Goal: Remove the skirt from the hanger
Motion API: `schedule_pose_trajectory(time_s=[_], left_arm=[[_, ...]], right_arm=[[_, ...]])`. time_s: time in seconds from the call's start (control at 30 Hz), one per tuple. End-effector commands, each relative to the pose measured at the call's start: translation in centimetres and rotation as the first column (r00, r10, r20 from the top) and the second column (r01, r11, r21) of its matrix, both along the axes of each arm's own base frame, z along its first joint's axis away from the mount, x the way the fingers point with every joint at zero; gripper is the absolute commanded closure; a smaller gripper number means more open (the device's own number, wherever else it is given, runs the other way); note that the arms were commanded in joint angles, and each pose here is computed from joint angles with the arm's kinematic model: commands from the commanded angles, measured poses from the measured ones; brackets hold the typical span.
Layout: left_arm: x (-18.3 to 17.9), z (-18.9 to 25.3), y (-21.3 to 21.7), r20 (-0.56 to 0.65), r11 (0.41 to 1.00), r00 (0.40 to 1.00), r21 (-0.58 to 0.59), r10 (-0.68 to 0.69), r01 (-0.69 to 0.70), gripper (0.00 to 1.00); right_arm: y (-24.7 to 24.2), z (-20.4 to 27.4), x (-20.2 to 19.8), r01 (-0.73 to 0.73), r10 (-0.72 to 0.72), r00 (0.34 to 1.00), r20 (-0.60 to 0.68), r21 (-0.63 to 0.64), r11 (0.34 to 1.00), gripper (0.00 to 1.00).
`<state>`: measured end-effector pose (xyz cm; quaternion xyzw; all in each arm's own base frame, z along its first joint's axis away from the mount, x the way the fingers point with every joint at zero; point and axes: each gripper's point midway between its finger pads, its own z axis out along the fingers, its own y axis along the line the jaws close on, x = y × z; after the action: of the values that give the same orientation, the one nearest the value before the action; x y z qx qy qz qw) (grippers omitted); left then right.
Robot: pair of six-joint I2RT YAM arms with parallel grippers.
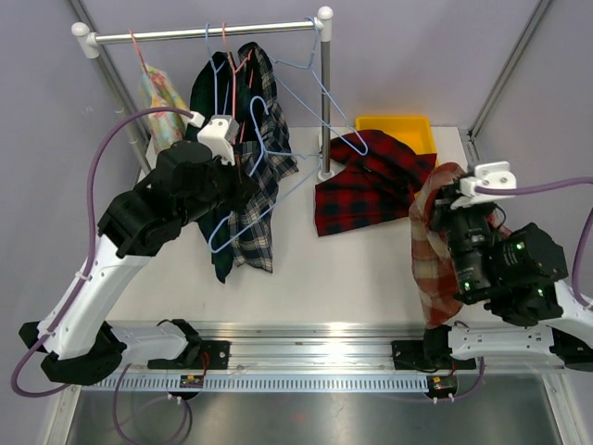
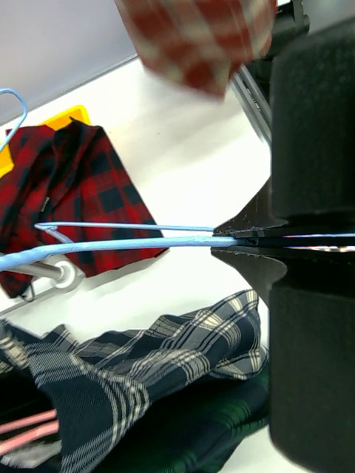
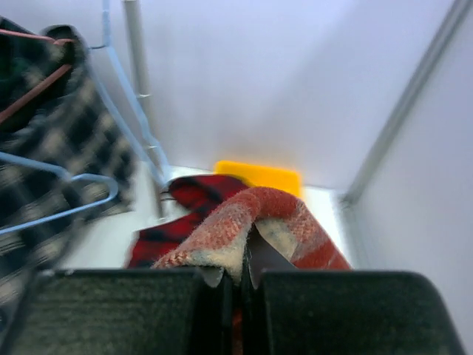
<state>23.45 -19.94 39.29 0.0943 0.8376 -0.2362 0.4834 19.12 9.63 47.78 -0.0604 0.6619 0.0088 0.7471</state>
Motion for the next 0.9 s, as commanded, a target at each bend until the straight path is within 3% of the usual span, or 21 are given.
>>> schedule_pose_trajectory(time_s=[0.0, 0.03, 0.1, 0.2, 0.23, 0.37, 0.4, 0.47, 0.53, 0.63, 0.67, 0.87], left_arm=[[0.5, 1.6, -1.4, 0.048, 0.998, 0.999, -0.065, -0.017, 0.020, 1.00], [0.4, 1.3, -1.7, 0.041, 0.998, 0.999, -0.059, -0.025, 0.027, 1.00], [0.4, 0.9, -2.0, 0.037, 0.998, 0.999, -0.055, -0.028, 0.030, 1.00], [0.4, 0.2, -2.3, 0.030, 0.999, 0.999, -0.038, -0.032, 0.033, 1.00], [0.4, 0.0, -2.2, 0.027, 0.999, 0.999, -0.035, -0.031, 0.031, 1.00], [0.1, -0.3, -2.1, 0.023, 0.999, 0.999, -0.026, -0.035, 0.036, 1.00], [0.1, -0.4, -1.9, 0.022, 0.999, 0.999, -0.020, -0.028, 0.029, 1.00], [0.0, -0.4, -1.8, 0.024, 0.999, 0.999, -0.019, -0.028, 0.028, 1.00], [-0.1, -0.3, -1.5, 0.029, 1.000, 0.999, -0.019, -0.021, 0.021, 1.00], [-0.1, -0.2, -1.2, 0.031, 1.000, 0.999, -0.012, -0.010, 0.011, 1.00], [-0.1, -0.1, -1.1, 0.033, 1.000, 0.999, -0.009, -0.009, 0.009, 1.00], [0.8, 1.2, -0.7, 0.067, 0.999, 0.997, 0.005, 0.031, -0.032, 1.00]], right_arm=[[-0.2, 4.6, 1.3, 0.084, -0.066, 0.993, 0.099, -0.188, 0.978, 1.00], [-1.6, 5.7, 2.2, 0.151, -0.129, 0.985, 0.118, -0.197, 0.969, 1.00], [-0.4, 3.9, 4.0, 0.153, -0.137, 0.988, 0.068, -0.341, 0.928, 1.00], [-2.2, 1.8, 7.7, 0.251, -0.282, 0.959, -0.001, -0.450, 0.857, 1.00], [-3.1, 1.6, 8.4, 0.276, -0.310, 0.951, -0.007, -0.439, 0.855, 1.00], [-7.5, 3.1, 10.5, 0.348, -0.353, 0.935, 0.006, -0.191, 0.918, 1.00], [-7.5, 3.2, 13.2, 0.366, -0.372, 0.928, -0.014, -0.154, 0.918, 1.00], [-7.6, 4.5, 13.8, 0.374, -0.377, 0.926, -0.003, -0.117, 0.920, 1.00], [-7.7, 3.1, 17.6, 0.403, -0.414, 0.909, -0.056, -0.147, 0.904, 1.00], [-9.5, 2.2, 22.4, 0.435, -0.442, 0.891, -0.108, -0.080, 0.897, 1.00], [-9.3, 2.9, 23.5, 0.402, -0.400, 0.910, -0.109, -0.003, 0.916, 1.00], [-9.5, -8.4, 32.0, 0.366, -0.319, 0.874, -0.366, 0.065, 0.928, 1.00]])
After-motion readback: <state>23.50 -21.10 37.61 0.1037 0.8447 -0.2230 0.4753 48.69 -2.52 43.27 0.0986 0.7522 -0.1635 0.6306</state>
